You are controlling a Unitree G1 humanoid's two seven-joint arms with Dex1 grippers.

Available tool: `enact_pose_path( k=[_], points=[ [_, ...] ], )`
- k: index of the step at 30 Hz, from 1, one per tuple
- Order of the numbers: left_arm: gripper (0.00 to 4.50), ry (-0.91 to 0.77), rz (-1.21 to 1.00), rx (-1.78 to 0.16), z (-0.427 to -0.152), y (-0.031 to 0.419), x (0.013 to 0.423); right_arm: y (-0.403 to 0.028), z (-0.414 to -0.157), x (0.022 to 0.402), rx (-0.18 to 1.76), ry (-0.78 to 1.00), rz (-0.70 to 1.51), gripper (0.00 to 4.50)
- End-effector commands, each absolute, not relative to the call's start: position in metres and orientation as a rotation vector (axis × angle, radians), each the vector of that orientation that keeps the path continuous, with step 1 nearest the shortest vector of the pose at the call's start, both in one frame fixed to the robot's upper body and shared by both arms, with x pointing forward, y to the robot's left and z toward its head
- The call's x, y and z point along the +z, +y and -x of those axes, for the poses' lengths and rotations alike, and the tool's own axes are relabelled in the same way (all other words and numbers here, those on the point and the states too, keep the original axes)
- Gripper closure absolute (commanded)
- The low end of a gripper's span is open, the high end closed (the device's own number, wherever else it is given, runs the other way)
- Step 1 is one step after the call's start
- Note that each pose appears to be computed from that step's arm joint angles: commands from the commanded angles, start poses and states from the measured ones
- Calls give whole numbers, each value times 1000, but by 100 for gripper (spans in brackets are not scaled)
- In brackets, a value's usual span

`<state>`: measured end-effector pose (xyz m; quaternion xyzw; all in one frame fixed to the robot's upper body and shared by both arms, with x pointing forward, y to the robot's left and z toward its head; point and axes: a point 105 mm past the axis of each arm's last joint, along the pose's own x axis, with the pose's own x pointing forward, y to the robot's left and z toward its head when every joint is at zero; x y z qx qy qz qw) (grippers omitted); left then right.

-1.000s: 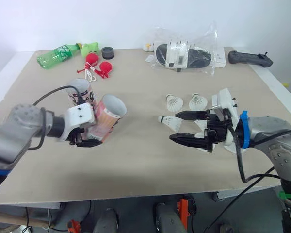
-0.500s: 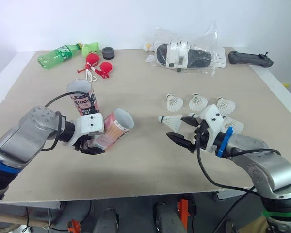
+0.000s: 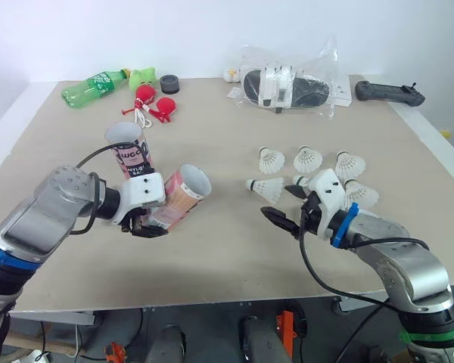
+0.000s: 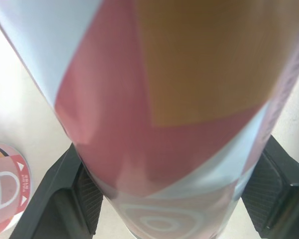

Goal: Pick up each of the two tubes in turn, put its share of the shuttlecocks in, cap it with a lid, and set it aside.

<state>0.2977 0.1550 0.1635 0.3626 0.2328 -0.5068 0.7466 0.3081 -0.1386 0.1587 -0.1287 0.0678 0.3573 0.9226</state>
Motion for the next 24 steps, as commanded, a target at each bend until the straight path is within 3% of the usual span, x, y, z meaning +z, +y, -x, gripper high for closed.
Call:
enact_pose_path(
  k=[1,10,24],
  points=[
    [135,483,-829,-1110,-288,156,177,-137,-310,170,739,91,272,0],
    [135,597,-774,-1124,-266,155,154,-138,-314,162,728,120,250,0],
    [135,599,-792,-1120,-269,151,145,-131,-328,151,696,148,180,0]
  ],
)
